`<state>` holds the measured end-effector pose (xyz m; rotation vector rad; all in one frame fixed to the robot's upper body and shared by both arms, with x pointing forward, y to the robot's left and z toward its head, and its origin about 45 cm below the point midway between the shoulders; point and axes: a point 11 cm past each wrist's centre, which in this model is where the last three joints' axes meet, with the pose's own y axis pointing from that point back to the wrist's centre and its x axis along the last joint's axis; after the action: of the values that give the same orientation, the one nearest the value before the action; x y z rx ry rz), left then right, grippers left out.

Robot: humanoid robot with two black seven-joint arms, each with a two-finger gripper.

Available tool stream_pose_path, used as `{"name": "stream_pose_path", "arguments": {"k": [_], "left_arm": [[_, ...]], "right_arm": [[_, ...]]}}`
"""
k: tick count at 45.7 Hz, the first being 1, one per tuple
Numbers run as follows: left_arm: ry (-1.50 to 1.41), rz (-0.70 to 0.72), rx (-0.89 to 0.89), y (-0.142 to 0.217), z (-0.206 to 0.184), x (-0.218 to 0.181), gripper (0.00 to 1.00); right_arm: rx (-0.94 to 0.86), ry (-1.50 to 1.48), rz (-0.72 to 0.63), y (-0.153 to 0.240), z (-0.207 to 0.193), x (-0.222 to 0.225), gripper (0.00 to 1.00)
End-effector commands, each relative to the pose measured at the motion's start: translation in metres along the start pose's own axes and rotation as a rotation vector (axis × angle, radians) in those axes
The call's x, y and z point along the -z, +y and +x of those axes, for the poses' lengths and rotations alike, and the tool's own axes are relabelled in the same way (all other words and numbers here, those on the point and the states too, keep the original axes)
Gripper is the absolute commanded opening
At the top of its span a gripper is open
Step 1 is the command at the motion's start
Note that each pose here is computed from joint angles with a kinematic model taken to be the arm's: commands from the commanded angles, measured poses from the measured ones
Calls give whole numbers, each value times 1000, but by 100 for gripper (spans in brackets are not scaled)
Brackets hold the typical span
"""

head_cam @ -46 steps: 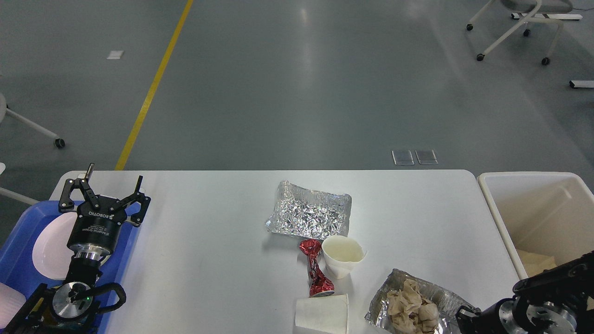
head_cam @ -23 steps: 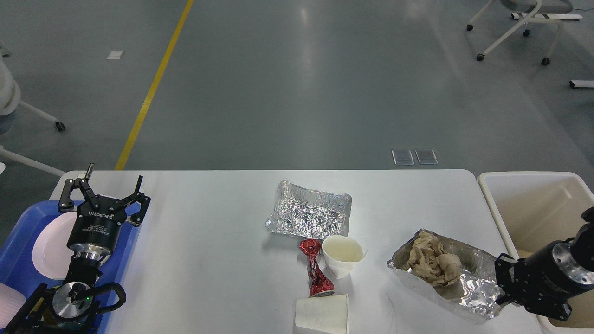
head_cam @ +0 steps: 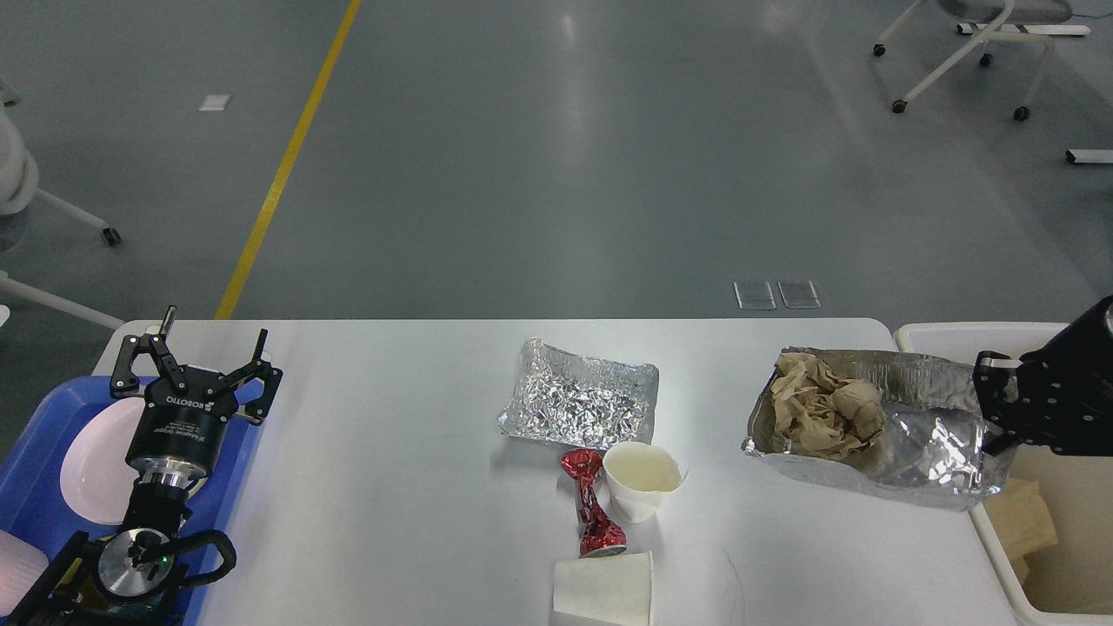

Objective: Tidy desktop
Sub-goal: 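Grasp the foil package edge and lift it toward the bin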

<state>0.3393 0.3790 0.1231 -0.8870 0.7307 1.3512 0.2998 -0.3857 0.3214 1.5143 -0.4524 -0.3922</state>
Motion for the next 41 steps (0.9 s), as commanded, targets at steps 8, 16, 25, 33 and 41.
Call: {"name": "stream_pose_path", "arguments": {"k": [8,16,25,33,41], "left_arm": [[0,-1,0,0,0,0,96],[0,-1,0,0,0,0,96],[0,-1,0,0,0,0,96],[0,-2,0,0,0,0,96],[0,-2,0,0,0,0,96]], "right_arm": [[-69,85,59,57,-1,42,0],[-64,59,88,57,-2,45,0],[-87,-10,86,57,8,24,0],[-115,-179,116,42,37,-29,0],[-172,-342,88,11,64,-89,0]]}}
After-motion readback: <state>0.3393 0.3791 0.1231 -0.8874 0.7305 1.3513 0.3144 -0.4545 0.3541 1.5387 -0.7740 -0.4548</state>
